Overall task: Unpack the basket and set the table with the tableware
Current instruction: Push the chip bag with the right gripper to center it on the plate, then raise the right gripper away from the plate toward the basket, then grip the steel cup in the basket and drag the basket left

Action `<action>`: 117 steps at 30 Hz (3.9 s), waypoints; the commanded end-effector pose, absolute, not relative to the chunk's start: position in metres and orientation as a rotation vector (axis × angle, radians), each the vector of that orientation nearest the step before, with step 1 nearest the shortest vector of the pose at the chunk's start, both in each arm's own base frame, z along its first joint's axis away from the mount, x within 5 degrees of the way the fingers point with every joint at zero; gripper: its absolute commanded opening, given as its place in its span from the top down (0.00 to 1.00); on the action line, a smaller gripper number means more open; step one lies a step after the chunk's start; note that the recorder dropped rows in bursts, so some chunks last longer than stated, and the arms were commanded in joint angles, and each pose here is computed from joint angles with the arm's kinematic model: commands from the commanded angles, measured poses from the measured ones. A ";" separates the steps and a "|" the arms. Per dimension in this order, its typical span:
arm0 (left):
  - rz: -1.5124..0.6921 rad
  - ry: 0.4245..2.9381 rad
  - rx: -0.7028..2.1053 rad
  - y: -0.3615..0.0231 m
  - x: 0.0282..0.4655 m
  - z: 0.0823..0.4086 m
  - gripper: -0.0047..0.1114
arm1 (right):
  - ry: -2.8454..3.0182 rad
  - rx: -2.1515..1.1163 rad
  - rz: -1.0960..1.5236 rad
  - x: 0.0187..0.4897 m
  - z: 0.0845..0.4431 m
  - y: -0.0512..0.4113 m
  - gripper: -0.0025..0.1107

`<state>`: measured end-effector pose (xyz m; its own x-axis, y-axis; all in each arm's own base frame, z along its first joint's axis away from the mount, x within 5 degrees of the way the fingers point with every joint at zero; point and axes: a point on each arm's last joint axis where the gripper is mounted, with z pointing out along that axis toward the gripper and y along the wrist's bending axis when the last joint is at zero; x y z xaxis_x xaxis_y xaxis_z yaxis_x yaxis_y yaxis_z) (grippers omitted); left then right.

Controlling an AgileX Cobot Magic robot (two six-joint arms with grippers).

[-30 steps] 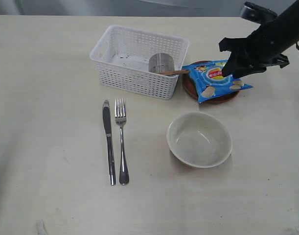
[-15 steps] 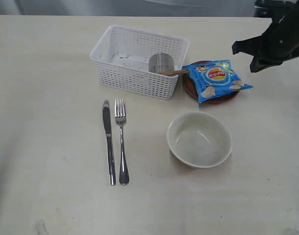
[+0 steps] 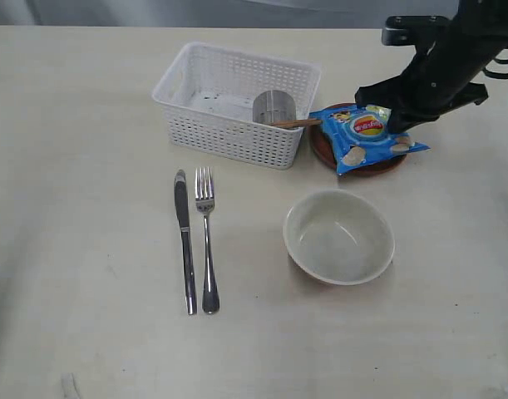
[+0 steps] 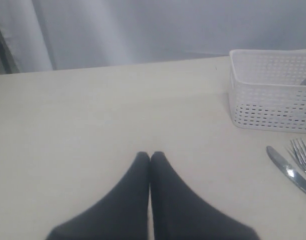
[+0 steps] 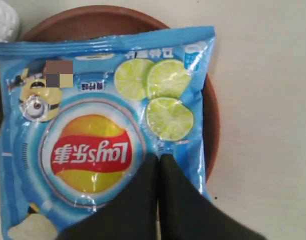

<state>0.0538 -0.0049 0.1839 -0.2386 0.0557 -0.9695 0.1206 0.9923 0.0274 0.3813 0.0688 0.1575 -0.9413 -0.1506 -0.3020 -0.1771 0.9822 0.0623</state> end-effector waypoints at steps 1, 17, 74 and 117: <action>-0.071 1.805 0.120 -0.005 0.054 0.184 0.96 | 2.828 -0.239 0.051 0.384 0.160 0.059 0.98; -0.071 1.805 0.120 -0.005 0.054 0.184 0.96 | 2.897 -0.083 0.037 0.386 0.137 0.051 0.98; -0.071 1.805 0.120 -0.005 0.054 0.184 0.96 | 2.908 0.172 0.277 0.381 0.110 0.051 0.98; -0.062 1.804 0.126 -0.005 0.054 0.184 0.96 | 2.982 -0.194 0.426 0.441 0.208 0.181 0.63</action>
<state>0.0538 -0.0049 0.1839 -0.2386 0.0557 -0.9695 0.1206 0.9923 0.0274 0.4403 0.1766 0.2149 -0.9812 -0.1039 -0.1625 -0.1405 0.9622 0.2333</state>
